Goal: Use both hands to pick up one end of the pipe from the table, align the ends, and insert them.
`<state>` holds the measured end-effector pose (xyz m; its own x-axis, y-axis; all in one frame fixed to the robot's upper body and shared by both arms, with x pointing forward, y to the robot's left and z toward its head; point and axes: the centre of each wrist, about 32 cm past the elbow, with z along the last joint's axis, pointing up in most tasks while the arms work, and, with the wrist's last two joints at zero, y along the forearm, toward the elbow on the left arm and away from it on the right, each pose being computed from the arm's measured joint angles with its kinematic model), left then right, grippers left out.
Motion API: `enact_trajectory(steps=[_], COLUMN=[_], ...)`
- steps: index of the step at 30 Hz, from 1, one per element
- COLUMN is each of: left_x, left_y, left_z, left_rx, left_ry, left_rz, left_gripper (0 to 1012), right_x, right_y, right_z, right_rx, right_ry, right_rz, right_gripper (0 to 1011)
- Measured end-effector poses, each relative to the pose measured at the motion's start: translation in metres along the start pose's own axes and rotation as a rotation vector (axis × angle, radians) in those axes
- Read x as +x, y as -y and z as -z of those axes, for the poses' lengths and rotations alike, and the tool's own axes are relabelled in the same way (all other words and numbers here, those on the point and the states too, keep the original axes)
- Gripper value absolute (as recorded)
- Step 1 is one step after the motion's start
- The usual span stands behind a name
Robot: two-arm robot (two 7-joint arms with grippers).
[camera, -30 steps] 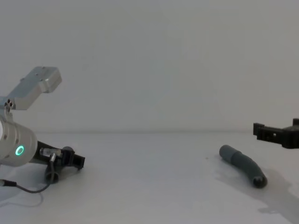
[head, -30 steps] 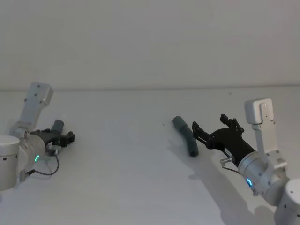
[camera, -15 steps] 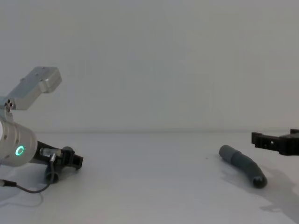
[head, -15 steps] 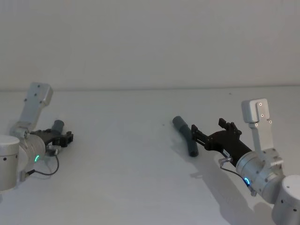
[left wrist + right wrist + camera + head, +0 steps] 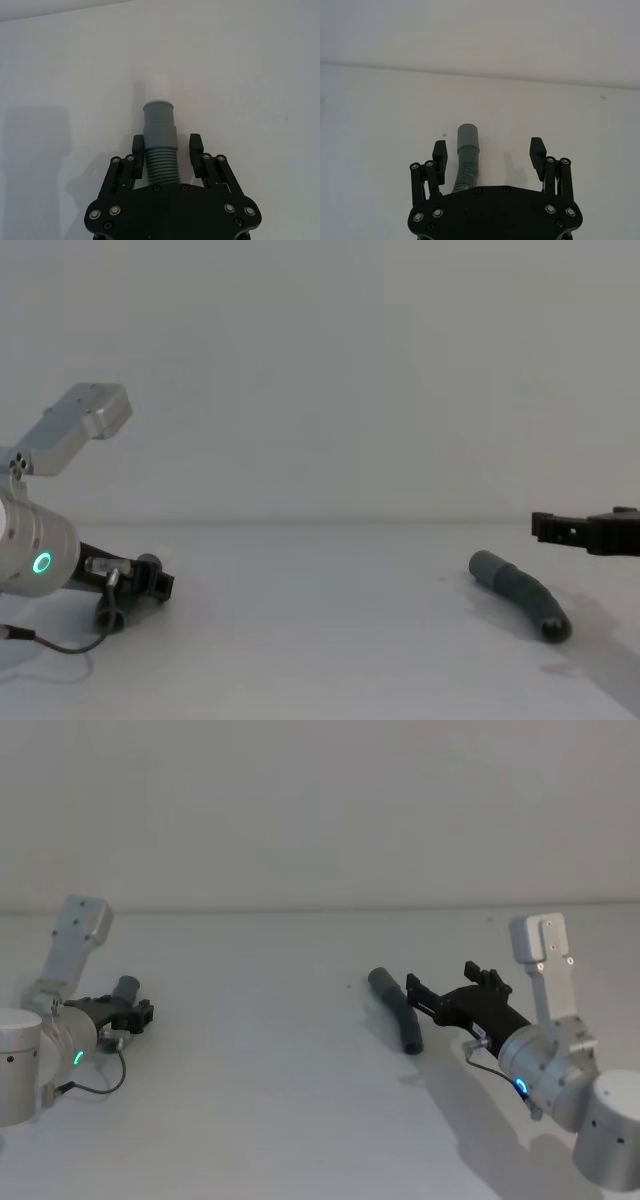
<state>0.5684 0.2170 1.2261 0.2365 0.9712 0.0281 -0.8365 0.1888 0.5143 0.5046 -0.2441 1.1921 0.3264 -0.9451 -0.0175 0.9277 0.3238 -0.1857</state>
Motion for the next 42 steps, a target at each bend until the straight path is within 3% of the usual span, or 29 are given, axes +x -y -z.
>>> enact_trajectory(steps=[14, 20, 26, 42], left_x=[-0.0001, 0.0, 0.0, 0.0], left_y=[0.0, 0.0, 0.0, 0.0], left_z=[0.0, 0.0, 0.0, 0.0], left_rx=[0.0, 0.0, 0.001, 0.001], left_ry=[0.0, 0.0, 0.0, 0.0], left_rz=[0.0, 0.0, 0.0, 0.0], left_gripper=[418, 378, 347, 336], right_x=[0.002, 0.001, -0.001, -0.006], right_y=[-0.033, -0.046, -0.057, -0.067], right_z=[-0.029, -0.036, -0.043, -0.049], right_rx=[-0.157, -0.219, -0.273, -0.33], right_ry=[-0.029, -0.027, 0.001, 0.1], right_rz=[-0.018, -0.035, -0.043, -0.053], right_gripper=[1002, 1002, 1002, 1002])
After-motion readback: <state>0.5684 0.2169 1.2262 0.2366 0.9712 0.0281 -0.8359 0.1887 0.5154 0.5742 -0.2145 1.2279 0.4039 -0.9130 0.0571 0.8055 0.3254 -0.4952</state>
